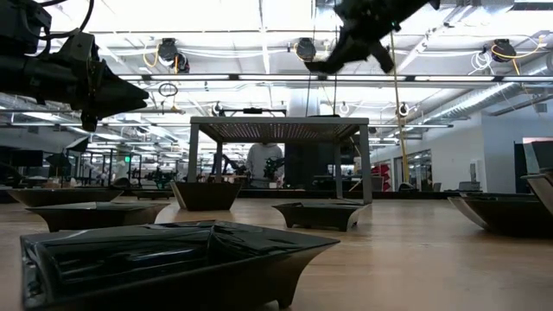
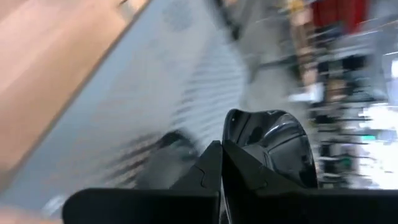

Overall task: Pick & Place Mini shaped plates
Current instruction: Stack the black leaf shaped plate on top of the black leaf shaped plate on the shelf

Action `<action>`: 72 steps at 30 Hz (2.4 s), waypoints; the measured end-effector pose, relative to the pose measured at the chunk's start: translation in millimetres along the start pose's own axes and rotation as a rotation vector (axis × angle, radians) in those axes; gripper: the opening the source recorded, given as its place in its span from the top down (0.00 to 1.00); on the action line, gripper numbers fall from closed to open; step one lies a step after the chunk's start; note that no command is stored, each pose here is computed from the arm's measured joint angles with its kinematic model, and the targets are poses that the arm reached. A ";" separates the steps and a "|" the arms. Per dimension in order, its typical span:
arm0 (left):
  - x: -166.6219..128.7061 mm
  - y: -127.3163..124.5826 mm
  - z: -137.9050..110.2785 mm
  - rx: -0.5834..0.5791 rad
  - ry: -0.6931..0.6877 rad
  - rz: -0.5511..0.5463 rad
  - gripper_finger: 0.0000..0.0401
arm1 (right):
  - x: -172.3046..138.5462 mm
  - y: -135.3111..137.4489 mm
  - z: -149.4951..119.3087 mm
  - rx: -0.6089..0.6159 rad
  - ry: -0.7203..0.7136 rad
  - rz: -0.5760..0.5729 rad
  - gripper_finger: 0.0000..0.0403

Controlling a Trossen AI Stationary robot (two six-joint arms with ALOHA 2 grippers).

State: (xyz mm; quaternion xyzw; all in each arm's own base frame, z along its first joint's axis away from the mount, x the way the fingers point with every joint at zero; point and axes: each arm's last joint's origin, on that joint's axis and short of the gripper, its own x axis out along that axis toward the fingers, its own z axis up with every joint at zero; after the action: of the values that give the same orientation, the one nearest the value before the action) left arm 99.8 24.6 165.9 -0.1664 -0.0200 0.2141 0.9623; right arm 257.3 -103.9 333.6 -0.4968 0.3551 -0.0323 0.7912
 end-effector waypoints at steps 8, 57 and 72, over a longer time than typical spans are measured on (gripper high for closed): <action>0.0 0.0 0.0 0.000 0.000 0.000 0.72 | 15.0 1.3 -6.6 -0.092 0.057 0.098 1.00; 0.0 0.0 0.1 0.000 -0.001 0.000 0.72 | 30.6 3.1 -15.4 0.042 0.003 0.154 0.97; 0.0 0.0 0.1 0.000 -0.001 0.000 0.72 | 51.4 25.4 -33.3 -0.069 0.005 0.074 0.95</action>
State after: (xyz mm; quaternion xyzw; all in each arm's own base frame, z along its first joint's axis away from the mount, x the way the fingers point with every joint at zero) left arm 99.8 24.7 166.0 -0.1664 -0.0202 0.2142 0.9623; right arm 268.1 -137.3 277.4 -0.5102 0.3763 0.0079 0.7733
